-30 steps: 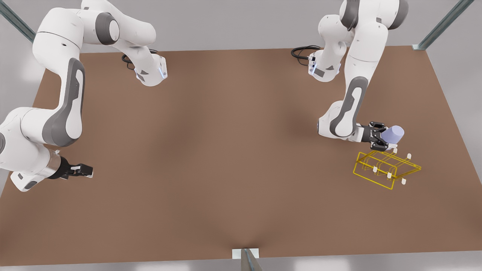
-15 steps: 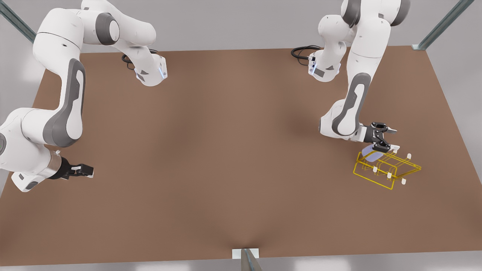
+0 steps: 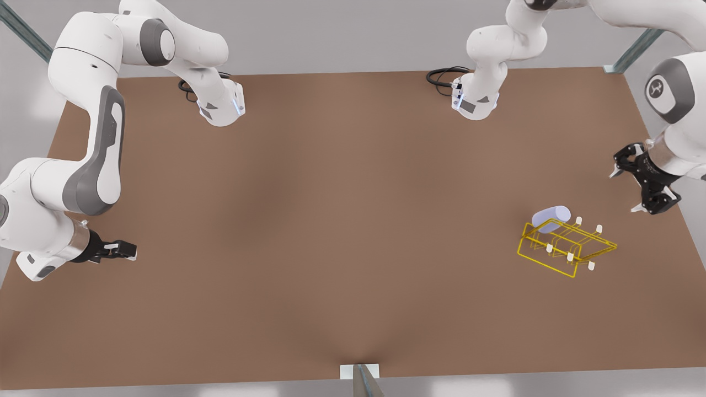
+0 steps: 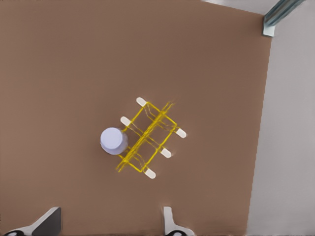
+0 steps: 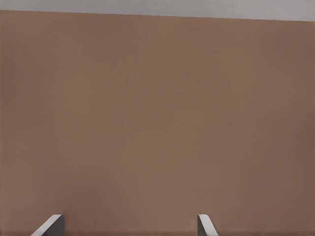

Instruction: Place the cup on the cup holder

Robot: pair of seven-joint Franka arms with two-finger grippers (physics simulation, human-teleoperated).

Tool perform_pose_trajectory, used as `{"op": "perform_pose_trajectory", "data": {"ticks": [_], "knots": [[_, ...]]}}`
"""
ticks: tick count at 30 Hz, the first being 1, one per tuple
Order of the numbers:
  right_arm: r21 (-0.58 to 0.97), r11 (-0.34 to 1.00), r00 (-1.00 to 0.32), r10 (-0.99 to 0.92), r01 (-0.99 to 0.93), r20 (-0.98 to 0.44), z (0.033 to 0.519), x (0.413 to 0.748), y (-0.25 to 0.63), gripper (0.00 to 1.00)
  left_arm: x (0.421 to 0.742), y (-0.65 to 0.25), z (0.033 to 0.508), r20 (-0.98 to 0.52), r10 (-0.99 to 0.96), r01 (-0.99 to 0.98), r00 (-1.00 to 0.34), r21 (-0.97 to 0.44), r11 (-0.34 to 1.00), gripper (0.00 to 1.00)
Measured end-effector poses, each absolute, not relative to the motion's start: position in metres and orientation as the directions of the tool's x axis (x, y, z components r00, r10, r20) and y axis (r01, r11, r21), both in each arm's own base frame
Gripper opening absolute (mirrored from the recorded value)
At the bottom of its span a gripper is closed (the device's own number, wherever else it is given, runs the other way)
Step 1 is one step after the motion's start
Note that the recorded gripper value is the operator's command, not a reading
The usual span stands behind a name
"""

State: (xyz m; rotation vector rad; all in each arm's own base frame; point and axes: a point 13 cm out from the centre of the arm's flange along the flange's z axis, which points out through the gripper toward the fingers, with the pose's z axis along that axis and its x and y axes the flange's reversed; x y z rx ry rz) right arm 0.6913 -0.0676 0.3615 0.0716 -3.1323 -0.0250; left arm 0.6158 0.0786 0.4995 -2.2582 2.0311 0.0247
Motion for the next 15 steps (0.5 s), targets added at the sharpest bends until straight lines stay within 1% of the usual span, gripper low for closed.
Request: {"op": "perform_pose_trajectory", "data": {"ticks": [1,2,3,5,10,15], "knots": [[0.016,0.999,-0.999,-0.046,-0.046,0.009,0.361,0.691,-0.067,1.0,0.621,0.04,0.503,-0.062,-0.997,-0.997,-0.038,-0.059,0.042,1.0],[0.016,0.999,-0.999,-0.046,-0.046,0.009,0.361,0.691,-0.067,1.0,0.619,0.0,0.504,-0.045,-0.982,-0.982,-0.182,-0.048,0.184,1.0],[0.016,0.999,-0.999,-0.046,-0.046,0.009,0.361,0.691,-0.067,1.0,0.616,-0.026,0.504,-0.032,-0.954,-0.954,-0.298,-0.038,0.299,1.0],[0.017,0.999,-0.999,-0.046,-0.046,0.009,0.361,0.691,-0.067,1.0,0.611,-0.04,0.504,-0.013,-0.891,-0.891,-0.454,-0.027,0.454,1.0],[0.016,0.999,-0.999,-0.046,-0.046,0.011,0.36,0.691,-0.068,1.0,0.604,-0.036,0.502,0.011,-0.72,-0.72,-0.694,-0.014,0.694,1.0],[0.016,0.999,-0.999,-0.047,-0.046,0.011,0.359,0.691,-0.067,1.0,0.601,-0.038,0.501,0.02,-0.538,-0.538,-0.843,-0.015,0.843,1.0]]}}
